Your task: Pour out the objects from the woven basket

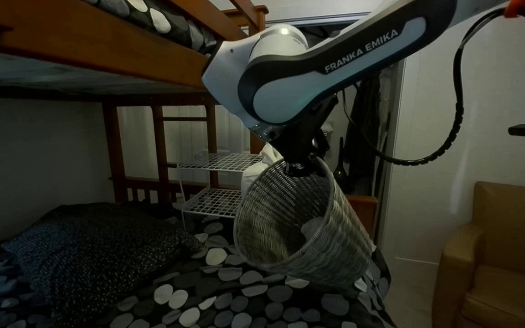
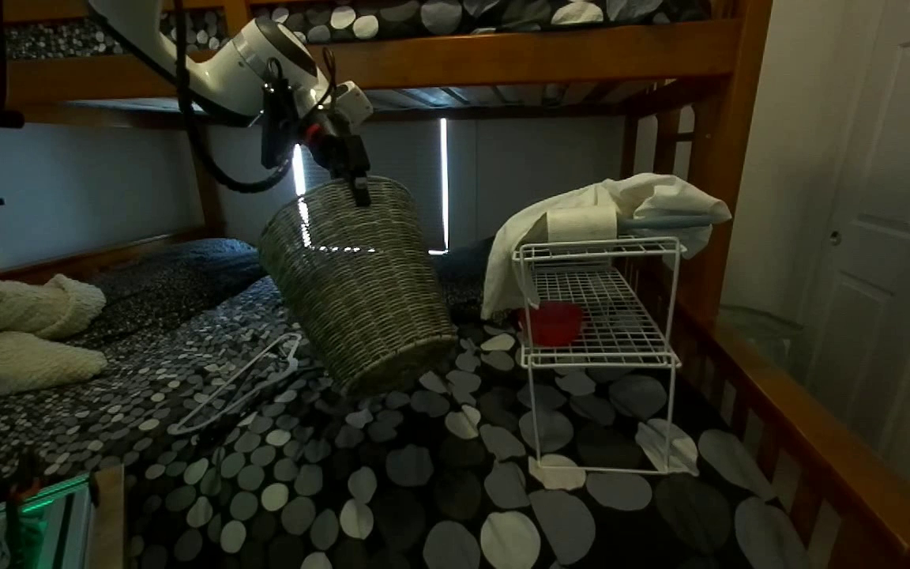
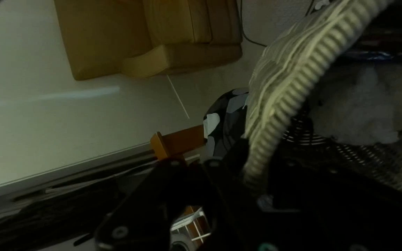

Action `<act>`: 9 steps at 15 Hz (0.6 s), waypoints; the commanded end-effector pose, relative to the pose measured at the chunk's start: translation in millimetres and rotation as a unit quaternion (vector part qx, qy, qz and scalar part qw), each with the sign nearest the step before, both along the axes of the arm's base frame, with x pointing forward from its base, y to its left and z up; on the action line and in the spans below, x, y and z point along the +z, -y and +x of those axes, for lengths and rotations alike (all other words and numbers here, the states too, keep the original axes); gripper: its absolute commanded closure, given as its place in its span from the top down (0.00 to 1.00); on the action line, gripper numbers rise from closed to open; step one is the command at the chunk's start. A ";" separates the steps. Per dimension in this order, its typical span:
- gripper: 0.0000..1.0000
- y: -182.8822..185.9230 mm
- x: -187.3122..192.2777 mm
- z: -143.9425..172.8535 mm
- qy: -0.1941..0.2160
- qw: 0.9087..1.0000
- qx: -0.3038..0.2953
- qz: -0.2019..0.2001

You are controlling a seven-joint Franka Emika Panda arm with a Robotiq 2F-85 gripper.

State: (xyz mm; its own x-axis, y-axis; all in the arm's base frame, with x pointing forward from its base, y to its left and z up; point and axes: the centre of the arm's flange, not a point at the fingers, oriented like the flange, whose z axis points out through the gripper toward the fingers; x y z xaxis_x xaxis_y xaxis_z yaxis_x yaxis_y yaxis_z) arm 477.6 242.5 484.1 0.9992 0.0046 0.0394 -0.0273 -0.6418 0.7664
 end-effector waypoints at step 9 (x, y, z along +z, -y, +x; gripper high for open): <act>0.03 -65.1 26.8 39.3 0.109 0.984 0.079 0.114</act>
